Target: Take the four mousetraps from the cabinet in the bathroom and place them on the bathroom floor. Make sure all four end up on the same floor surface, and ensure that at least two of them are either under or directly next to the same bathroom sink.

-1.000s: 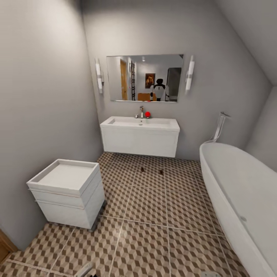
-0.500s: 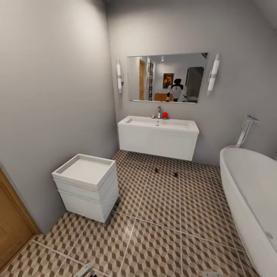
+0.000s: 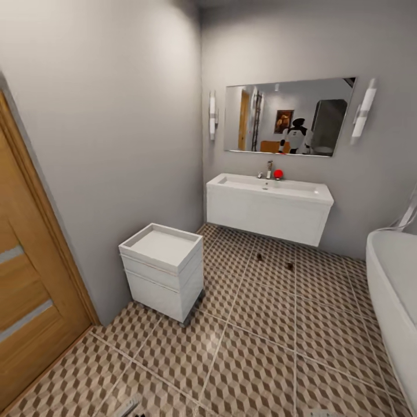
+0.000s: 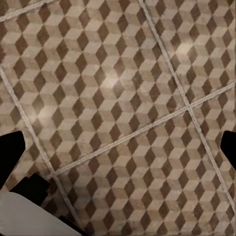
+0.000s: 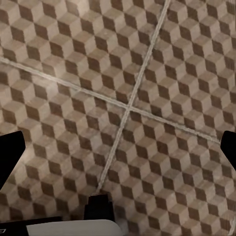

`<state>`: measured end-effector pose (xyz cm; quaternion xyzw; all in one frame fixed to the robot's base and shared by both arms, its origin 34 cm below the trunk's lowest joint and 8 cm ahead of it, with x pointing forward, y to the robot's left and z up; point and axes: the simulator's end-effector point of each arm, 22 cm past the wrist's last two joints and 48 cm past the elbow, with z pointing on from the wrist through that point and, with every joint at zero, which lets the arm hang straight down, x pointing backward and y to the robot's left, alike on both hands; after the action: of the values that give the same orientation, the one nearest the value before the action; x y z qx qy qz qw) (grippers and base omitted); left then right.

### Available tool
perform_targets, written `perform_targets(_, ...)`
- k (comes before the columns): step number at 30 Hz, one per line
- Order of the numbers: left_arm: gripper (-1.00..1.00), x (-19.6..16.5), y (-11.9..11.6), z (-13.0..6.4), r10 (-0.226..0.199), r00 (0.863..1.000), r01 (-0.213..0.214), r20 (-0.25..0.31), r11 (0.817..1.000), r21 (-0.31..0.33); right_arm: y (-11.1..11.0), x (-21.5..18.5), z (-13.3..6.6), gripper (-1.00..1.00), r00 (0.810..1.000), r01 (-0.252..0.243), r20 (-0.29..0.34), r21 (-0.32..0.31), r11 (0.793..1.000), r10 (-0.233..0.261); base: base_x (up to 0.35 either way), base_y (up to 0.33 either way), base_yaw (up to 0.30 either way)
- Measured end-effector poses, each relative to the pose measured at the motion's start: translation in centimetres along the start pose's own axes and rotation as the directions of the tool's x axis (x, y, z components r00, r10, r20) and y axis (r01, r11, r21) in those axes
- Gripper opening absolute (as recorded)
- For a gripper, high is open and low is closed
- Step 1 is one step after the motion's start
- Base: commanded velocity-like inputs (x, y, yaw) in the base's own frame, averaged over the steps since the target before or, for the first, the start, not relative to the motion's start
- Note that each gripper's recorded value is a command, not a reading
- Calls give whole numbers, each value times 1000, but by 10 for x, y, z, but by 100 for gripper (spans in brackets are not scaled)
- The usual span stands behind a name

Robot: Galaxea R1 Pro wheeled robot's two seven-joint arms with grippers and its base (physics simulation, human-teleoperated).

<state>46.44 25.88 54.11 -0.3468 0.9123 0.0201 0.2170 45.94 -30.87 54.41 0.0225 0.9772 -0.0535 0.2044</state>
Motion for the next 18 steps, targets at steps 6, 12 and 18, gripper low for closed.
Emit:
perform_targets(6,100,0,6,0,2,1000,-2,0,1000,-25,1,0,0,100,1000,0,0,-1,1000,0,-291,119,289)
perform_targets(12,100,0,7,0,1,1000,-1,0,999,-32,1,0,0,100,1000,0,0,-1,1000,0,-306,104,289)
perform_targets(18,100,0,8,0,1,1000,-1,0,999,-34,1,0,0,100,1000,0,-1,-2,1000,0,-307,136,289)
